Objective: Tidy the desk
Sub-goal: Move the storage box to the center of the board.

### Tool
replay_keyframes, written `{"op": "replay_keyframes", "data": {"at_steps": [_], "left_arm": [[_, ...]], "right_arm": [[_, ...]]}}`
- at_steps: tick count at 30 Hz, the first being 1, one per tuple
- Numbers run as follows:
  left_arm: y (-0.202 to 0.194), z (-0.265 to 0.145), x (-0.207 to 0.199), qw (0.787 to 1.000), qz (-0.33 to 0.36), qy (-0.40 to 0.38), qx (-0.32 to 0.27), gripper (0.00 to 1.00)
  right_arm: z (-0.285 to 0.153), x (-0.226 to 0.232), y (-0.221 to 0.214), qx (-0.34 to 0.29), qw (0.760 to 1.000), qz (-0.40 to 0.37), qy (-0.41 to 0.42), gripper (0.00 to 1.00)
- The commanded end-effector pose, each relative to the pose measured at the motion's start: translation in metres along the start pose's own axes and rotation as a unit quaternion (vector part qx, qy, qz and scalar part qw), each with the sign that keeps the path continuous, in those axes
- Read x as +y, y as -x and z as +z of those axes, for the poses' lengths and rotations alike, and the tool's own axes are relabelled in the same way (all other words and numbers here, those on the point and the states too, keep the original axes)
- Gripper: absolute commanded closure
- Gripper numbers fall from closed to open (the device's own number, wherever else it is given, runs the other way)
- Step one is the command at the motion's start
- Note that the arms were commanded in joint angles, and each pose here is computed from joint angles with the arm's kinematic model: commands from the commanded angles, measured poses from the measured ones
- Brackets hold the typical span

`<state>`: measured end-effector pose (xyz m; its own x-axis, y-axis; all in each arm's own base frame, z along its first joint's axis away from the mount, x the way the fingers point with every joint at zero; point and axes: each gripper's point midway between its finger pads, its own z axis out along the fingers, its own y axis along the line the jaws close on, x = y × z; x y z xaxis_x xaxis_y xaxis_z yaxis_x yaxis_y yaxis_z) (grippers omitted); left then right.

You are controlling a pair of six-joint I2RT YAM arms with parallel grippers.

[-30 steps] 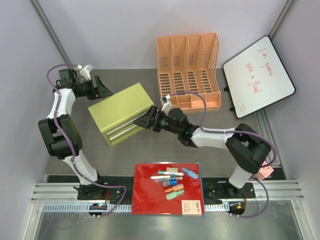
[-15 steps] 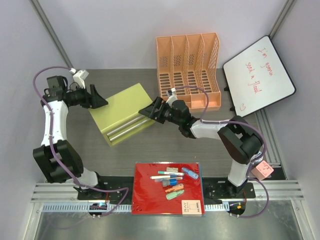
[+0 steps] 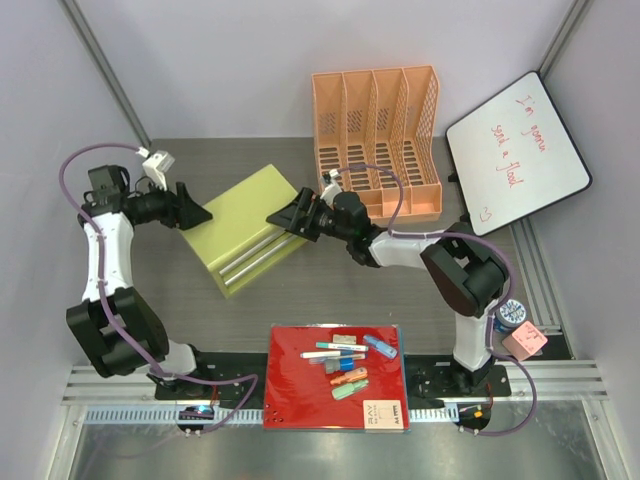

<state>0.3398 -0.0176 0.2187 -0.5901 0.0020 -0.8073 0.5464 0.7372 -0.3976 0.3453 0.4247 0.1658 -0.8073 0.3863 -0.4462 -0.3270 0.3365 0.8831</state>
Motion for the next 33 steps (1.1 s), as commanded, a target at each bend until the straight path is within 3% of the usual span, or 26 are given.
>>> {"op": "replay_keyframes", "data": {"at_steps": [1,7,13,17,20,24,26,30,33], "left_arm": [[-0.069,-0.008,-0.038,0.986,-0.132,-0.052,0.093,0.31],[-0.094,-0.03,-0.066,0.981,-0.135,-0.081,0.118,0.32],[-0.093,-0.04,-0.084,0.981,-0.126,-0.094,0.113,0.33],[-0.069,-0.04,-0.061,0.987,-0.116,-0.049,0.095,0.35],[-0.021,-0.051,-0.054,0.992,-0.104,-0.031,0.058,0.36],[0.068,-0.068,-0.063,0.998,-0.054,-0.008,-0.033,0.36],[0.088,-0.068,-0.077,0.997,-0.059,-0.01,-0.054,0.35],[0.084,-0.039,-0.121,0.998,-0.029,-0.043,-0.033,0.35],[0.066,-0.016,-0.13,0.998,-0.029,-0.049,-0.022,0.34]], "right_arm": [[0.009,0.03,0.022,-0.028,0.998,-0.024,0.046,0.0],[0.008,0.032,0.026,-0.03,0.998,-0.02,0.052,0.0],[0.001,0.035,0.025,-0.035,0.998,-0.011,0.06,0.0],[-0.015,0.029,0.014,-0.034,0.998,0.012,0.055,0.0],[-0.04,0.029,0.002,-0.042,0.997,0.03,0.056,0.0],[-0.06,0.036,-0.013,-0.045,0.995,0.047,0.072,0.0],[-0.065,0.044,-0.017,-0.051,0.991,0.071,0.103,0.0],[-0.062,0.054,-0.021,-0.054,0.975,0.127,0.174,0.0],[-0.058,0.053,-0.022,-0.058,0.963,0.157,0.21,0.0]]}}
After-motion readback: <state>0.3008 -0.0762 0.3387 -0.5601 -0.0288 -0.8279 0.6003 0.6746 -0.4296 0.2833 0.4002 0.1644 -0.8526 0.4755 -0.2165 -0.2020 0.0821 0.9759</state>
